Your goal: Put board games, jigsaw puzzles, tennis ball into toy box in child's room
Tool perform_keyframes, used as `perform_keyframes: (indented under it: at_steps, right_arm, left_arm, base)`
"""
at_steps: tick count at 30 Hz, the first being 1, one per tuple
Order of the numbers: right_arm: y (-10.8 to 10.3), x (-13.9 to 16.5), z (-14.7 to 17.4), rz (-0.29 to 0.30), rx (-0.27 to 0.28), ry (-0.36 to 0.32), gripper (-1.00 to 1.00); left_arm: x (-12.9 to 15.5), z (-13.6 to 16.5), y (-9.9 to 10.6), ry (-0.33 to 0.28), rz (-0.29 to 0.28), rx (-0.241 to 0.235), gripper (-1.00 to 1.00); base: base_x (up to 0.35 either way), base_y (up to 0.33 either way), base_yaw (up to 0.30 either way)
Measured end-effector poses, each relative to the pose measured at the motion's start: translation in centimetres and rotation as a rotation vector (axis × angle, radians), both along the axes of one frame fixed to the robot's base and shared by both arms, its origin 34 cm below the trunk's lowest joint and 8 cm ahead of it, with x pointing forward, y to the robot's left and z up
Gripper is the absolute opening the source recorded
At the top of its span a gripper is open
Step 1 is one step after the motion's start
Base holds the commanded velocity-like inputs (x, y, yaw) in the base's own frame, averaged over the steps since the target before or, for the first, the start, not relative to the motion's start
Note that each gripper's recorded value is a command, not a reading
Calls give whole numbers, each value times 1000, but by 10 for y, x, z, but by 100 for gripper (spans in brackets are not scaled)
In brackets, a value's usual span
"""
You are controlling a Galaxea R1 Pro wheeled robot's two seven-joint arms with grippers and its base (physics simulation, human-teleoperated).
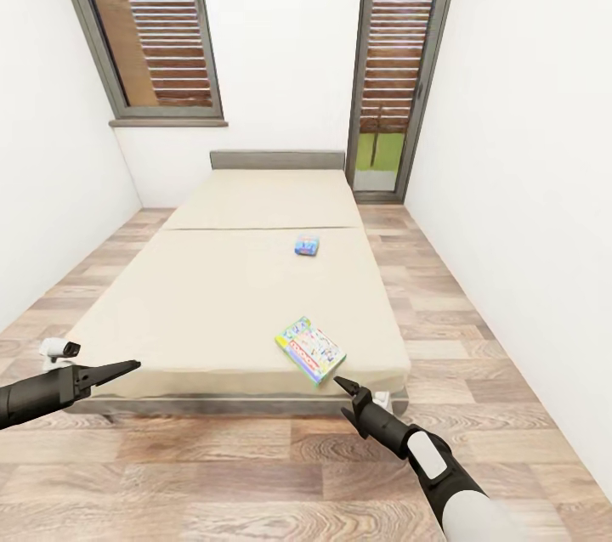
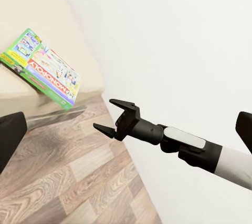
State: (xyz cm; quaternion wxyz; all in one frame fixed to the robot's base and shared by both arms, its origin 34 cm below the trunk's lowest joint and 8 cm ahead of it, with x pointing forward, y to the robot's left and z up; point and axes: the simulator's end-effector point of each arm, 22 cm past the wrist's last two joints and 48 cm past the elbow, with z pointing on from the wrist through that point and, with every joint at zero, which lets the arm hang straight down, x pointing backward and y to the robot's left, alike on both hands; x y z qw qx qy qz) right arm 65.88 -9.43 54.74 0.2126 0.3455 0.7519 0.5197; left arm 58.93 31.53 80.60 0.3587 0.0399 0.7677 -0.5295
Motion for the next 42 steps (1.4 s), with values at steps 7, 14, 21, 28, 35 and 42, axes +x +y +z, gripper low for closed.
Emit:
perform_keyframes:
  at_steps: [7, 14, 21, 28, 35, 42]
  right_arm:
    - [0, -2, -14, 1, -1, 0, 100]
    - [0, -5, -28, 1, -1, -1, 100]
    - [0, -5, -28, 2, -1, -1, 100]
    - [0, -5, -28, 3, -2, -1, 100]
    - [0, -5, -28, 3, -2, -1, 100]
    - [0, -5, -28, 3, -3, -2, 100]
  left_arm:
    - [-2, -14, 0, 0, 0, 1, 100]
    - [-5, -28, 1, 0, 0, 2, 100]
    - [-5, -28, 1, 0, 0, 2, 100]
    - [-5, -28, 1, -2, 1, 2, 100]
    - [-4, -26, 5, -9, 12, 0, 100]
    - [-3, -24, 9, -16, 24, -1, 100]
  base:
    - [0, 0, 0]
    - [0, 0, 0]
    - [0, 0, 0]
    - [1, 1, 0]
    - [125, 88, 0]
    - [46, 25, 0]
